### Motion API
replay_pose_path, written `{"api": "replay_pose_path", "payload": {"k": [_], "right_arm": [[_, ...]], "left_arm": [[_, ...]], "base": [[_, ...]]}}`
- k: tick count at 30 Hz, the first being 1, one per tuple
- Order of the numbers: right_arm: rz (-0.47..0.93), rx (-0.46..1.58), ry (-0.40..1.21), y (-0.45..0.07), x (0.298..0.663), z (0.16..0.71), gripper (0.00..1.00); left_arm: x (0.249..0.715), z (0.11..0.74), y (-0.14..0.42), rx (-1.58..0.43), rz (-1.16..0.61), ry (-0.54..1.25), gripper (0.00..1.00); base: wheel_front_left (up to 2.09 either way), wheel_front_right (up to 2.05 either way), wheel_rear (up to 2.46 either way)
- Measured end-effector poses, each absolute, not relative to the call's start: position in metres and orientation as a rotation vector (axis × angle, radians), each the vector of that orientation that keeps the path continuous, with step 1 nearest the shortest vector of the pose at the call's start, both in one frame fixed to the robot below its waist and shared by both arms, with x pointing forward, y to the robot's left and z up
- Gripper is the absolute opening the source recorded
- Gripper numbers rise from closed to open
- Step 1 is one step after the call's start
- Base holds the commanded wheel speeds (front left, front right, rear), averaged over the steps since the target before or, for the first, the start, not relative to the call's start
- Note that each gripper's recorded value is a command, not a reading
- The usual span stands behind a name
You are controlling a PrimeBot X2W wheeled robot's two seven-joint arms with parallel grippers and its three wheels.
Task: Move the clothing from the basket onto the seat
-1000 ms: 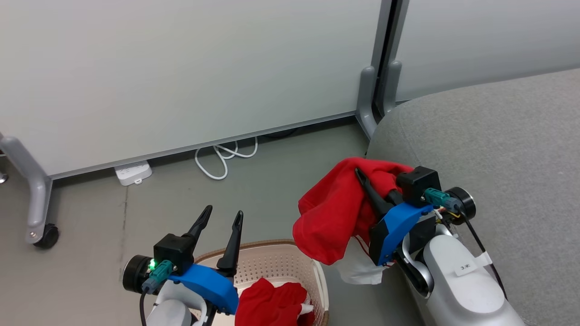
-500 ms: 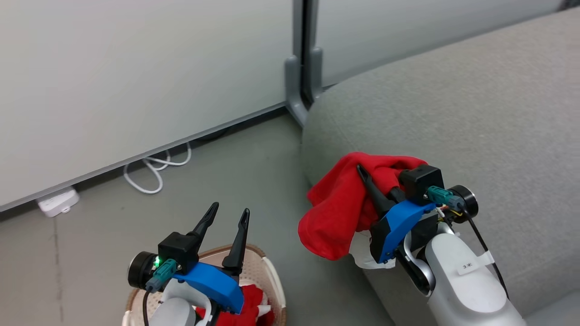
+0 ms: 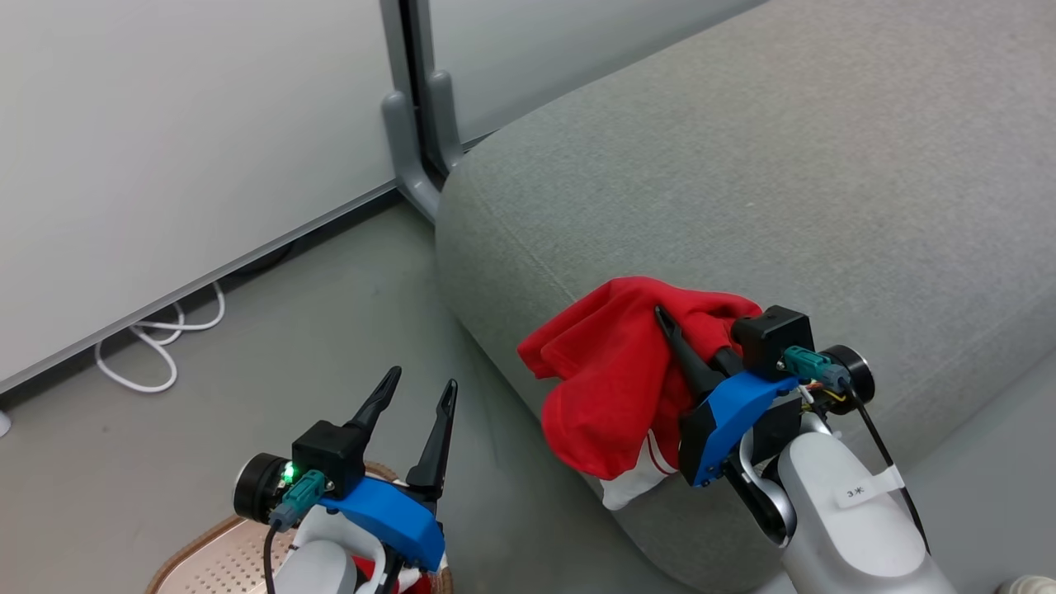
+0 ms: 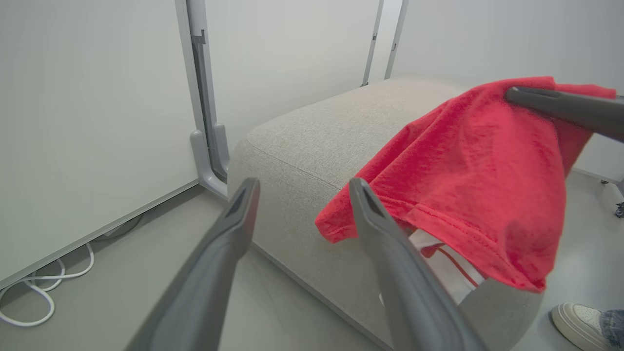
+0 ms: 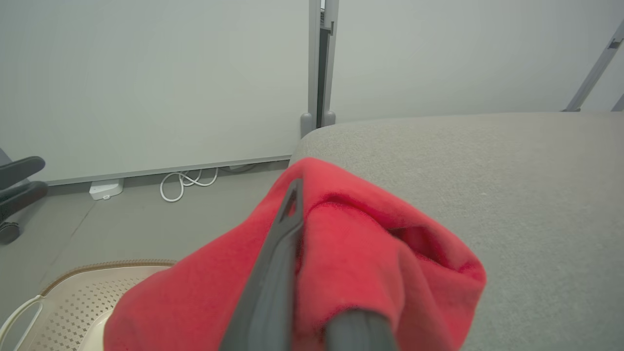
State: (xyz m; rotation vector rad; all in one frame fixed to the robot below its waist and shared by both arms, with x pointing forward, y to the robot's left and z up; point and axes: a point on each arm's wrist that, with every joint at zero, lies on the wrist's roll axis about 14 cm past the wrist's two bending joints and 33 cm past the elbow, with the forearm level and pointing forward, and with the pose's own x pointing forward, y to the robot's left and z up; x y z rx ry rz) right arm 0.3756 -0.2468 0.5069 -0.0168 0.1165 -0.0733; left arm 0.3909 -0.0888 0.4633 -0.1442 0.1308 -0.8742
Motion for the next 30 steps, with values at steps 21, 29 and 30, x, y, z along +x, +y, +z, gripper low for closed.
{"api": "replay_pose_path", "payload": {"k": [21,29,30], "right_arm": [[-0.12,-0.006,0.133,-0.26,0.364,0.5,0.0],[-0.184,-0.062,0.107,-0.291,0.399,0.532,0.0],[-0.198,-0.073,0.103,-0.298,0.405,0.538,0.0]], "left_arm": [[0.387,0.461,-0.096,-0.145,-0.895,0.139,1.0],[0.401,0.455,-0.092,-0.142,-0.89,0.133,1.0],[0.405,0.454,-0.091,-0.142,-0.89,0.131,1.0]], "base": [[0.0,0.0,0.0],[0.0,0.0,0.0],[0.0,0.0,0.0]]}}
